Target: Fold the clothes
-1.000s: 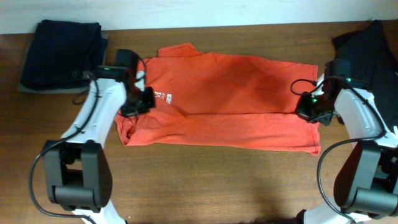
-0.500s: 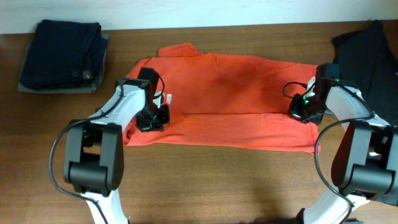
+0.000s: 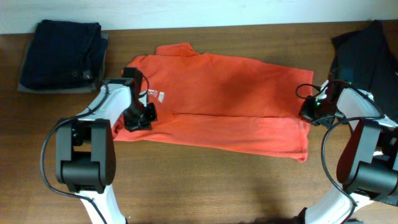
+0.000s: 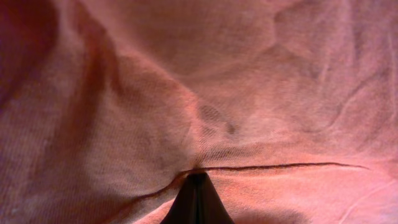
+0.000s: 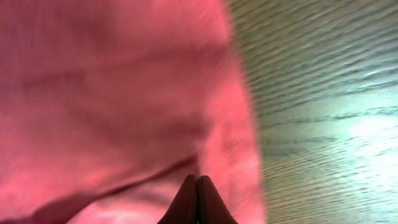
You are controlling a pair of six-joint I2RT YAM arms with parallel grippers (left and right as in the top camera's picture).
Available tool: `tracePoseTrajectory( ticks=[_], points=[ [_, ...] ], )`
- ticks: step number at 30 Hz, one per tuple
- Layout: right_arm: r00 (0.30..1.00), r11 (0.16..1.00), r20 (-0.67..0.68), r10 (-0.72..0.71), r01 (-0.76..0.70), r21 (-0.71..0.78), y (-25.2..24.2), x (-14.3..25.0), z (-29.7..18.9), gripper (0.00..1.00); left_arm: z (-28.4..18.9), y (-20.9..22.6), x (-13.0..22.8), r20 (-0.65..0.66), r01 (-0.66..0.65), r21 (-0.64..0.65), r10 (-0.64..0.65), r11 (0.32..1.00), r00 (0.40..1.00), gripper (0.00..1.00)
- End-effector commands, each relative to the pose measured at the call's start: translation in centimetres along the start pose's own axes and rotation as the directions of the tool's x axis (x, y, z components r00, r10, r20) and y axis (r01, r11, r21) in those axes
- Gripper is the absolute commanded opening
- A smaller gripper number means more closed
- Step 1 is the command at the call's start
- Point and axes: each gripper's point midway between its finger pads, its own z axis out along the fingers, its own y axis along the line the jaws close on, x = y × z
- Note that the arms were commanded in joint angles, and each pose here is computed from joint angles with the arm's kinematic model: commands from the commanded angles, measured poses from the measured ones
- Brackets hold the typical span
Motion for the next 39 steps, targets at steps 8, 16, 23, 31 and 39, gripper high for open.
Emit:
tracePoseTrajectory(
  ticks=[8, 16, 23, 31, 39],
  points=[
    [0.998, 0.996, -0.049, -0.041, 0.037, -0.082, 1.9, 0.9, -1.8, 0.04, 1.3, 2.7, -0.2, -0.014, 0.043, -0.085, -0.045, 0.995, 0.999, 0.01],
    [0.965, 0.956, -0.122, -0.233, 0.204, -0.208, 6.4, 4.1, -1.9, 0.04, 1.3, 2.7, -0.3, -0.010, 0.043, -0.084, -0.044, 0.996, 0.999, 0.01],
    [0.959, 0.970, -0.177, -0.223, 0.199, -0.143, 5.9, 5.7, 1.6, 0.04, 1.4, 2.6, -0.4, -0.007, 0.043, -0.083, -0.044, 0.996, 0.999, 0.01],
    [0.961, 0.985, -0.217, -0.174, 0.168, -0.047, 3.0, 5.7, 3.3, 0.04, 1.3, 2.7, -0.4, -0.006, 0.043, -0.083, -0.044, 0.996, 0.999, 0.01],
    [0.973, 0.992, -0.215, -0.087, 0.105, 0.076, -0.8, 4.8, 3.3, 0.04, 1.2, 2.6, -0.7, 0.003, 0.043, -0.080, -0.043, 0.996, 0.999, 0.01]
  ],
)
